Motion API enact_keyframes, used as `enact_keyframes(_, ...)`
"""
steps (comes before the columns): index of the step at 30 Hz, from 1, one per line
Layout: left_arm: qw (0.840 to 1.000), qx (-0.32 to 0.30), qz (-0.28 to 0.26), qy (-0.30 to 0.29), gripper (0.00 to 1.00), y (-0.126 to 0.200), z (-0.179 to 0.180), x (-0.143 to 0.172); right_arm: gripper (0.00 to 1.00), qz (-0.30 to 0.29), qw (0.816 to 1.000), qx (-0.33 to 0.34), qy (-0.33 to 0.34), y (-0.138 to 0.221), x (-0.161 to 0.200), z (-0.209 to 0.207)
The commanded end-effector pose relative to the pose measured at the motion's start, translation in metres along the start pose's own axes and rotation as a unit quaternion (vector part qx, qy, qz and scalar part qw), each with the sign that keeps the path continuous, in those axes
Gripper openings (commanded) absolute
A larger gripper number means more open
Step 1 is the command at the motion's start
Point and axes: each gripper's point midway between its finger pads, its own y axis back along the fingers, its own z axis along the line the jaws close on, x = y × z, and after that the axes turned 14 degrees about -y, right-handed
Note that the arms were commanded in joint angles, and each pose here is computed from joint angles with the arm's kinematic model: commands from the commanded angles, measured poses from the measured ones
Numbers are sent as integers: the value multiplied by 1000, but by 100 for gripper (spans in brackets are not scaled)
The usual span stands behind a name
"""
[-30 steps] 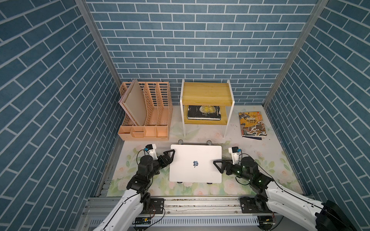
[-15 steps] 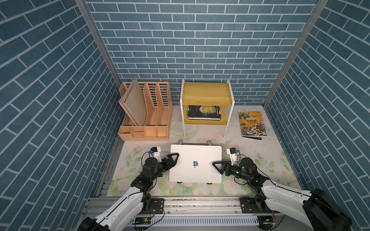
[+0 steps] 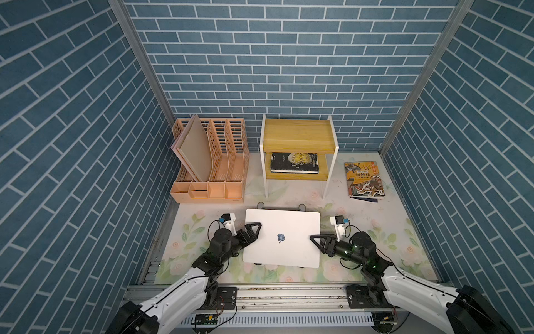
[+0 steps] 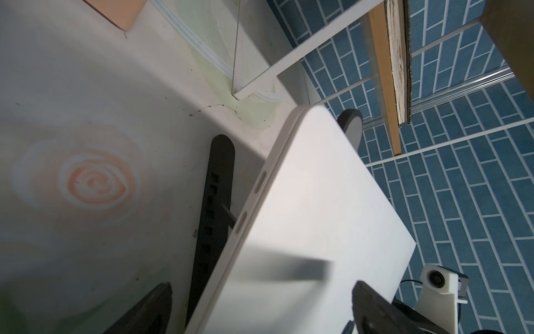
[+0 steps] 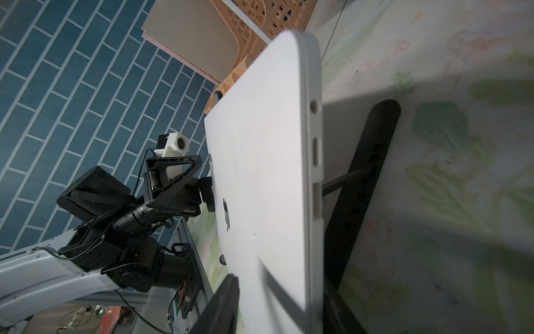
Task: Close the laptop lid and set it aside
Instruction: Pick up the laptop from the computer stand.
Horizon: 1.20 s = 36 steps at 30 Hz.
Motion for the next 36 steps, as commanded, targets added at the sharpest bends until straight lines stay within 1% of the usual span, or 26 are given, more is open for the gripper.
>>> enact_keyframes(1,1000,9,-13,-1,100,1,-8,-6,42,-4,998,-62,20,3,-6,32)
enact_keyframes(7,1000,3,-21,13,100,4,-5,-7,39,-5,995,-95,22,5,-9,48)
enact_keyframes(17,1000,1,-15,15,100,3,-6,-6,39,0,991,-130,38,5,-12,69)
enact_keyframes(36,1000,6,-14,14,100,3,-16,-12,39,20,987,-153,46,-5,-12,87)
